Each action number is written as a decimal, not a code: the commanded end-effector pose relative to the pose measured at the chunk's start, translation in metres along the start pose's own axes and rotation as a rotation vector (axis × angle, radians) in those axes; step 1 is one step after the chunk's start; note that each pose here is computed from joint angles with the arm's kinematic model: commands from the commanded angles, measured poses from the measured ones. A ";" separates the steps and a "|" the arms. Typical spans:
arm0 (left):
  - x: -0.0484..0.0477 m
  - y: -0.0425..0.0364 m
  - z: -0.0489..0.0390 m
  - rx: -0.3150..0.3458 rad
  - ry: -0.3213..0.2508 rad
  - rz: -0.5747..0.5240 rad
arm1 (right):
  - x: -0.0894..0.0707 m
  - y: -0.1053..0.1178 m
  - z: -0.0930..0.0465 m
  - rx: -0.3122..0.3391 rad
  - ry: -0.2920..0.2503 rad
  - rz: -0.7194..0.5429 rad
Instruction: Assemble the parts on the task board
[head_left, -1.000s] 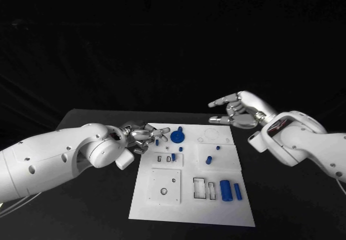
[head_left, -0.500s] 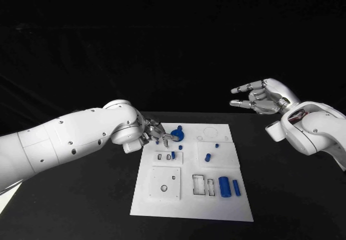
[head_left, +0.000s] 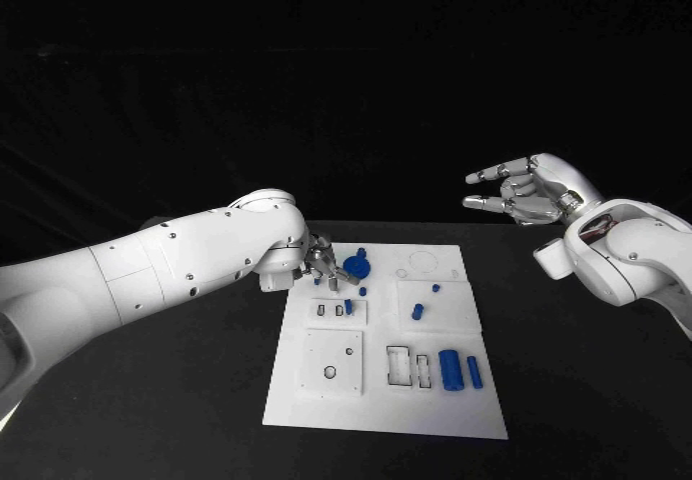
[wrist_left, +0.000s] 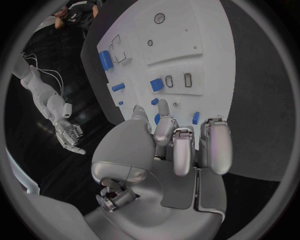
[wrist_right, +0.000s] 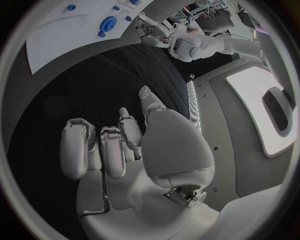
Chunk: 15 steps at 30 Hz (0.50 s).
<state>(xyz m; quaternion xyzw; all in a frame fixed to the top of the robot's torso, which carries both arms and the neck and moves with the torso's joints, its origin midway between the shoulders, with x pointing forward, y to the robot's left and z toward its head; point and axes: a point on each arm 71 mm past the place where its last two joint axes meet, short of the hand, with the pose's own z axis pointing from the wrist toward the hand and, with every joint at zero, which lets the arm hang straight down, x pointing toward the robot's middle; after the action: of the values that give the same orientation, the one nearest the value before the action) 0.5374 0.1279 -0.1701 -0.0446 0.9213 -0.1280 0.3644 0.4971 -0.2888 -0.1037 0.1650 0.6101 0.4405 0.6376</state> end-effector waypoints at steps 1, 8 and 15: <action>0.0028 -0.0026 0.0036 -0.035 0.033 0.076 | 0.002 0.000 0.001 0.005 0.022 -0.002; 0.0091 -0.0101 0.0117 -0.038 0.052 0.075 | 0.004 -0.001 0.002 0.009 0.027 0.000; 0.0123 -0.0140 0.0134 -0.034 0.062 0.081 | 0.004 -0.002 0.003 0.012 0.029 -0.001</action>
<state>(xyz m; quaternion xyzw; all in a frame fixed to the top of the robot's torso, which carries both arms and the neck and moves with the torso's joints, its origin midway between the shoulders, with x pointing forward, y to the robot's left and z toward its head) 0.5385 0.1108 -0.1829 -0.0194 0.9316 -0.1046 0.3475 0.5002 -0.2873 -0.1061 0.1668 0.6158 0.4379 0.6334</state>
